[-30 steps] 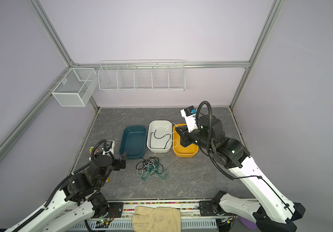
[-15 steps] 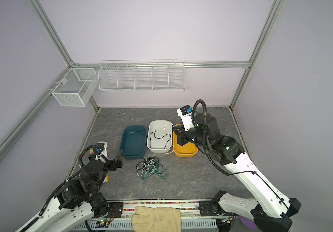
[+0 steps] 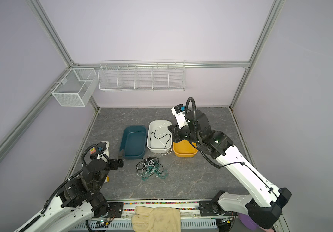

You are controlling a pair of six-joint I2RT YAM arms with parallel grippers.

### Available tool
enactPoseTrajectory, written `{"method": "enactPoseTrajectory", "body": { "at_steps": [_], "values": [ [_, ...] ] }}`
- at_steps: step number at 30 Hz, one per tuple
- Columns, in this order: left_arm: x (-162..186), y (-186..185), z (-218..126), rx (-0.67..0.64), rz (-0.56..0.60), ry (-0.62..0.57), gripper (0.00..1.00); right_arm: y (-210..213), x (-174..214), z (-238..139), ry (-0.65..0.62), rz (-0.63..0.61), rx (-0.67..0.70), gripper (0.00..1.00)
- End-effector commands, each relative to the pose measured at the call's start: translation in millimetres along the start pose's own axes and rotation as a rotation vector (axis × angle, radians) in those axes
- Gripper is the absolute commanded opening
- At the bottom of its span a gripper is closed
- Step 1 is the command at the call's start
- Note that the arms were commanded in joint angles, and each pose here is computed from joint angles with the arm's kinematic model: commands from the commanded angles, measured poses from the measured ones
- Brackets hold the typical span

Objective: Untangle the cables
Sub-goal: 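Carry the white cable over the teal tub and drop it in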

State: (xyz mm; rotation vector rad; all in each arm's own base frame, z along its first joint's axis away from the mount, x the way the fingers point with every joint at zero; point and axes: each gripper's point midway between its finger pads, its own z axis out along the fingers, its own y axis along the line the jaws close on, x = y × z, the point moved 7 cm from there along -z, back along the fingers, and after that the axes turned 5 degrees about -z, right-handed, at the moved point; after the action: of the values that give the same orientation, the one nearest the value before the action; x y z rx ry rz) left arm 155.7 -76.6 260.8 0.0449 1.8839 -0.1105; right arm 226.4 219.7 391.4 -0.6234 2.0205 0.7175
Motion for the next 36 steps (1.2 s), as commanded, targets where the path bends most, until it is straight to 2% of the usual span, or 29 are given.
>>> {"method": "enactPoseTrajectory", "body": {
  "at_steps": [1, 9, 18, 28, 36],
  "values": [
    [3, -1, 2, 0.0, 0.015, 0.003, 0.99, 9, -18, 8, -0.049, 0.025, -0.09, 0.07],
    [5, -4, 5, 0.002, 0.031, 0.017, 0.99, 18, -33, 58, -0.005, 0.07, -0.183, 0.07],
    [6, -9, 7, 0.028, 0.044, 0.03, 0.99, 25, -40, 128, 0.058, 0.085, -0.197, 0.07],
    [7, -12, 9, 0.05, 0.049, 0.038, 0.99, 25, -17, 212, 0.165, 0.121, -0.155, 0.07],
    [9, -13, 9, 0.067, 0.049, 0.04, 0.99, 20, 16, 258, 0.256, 0.129, -0.064, 0.07]
  ]
}}
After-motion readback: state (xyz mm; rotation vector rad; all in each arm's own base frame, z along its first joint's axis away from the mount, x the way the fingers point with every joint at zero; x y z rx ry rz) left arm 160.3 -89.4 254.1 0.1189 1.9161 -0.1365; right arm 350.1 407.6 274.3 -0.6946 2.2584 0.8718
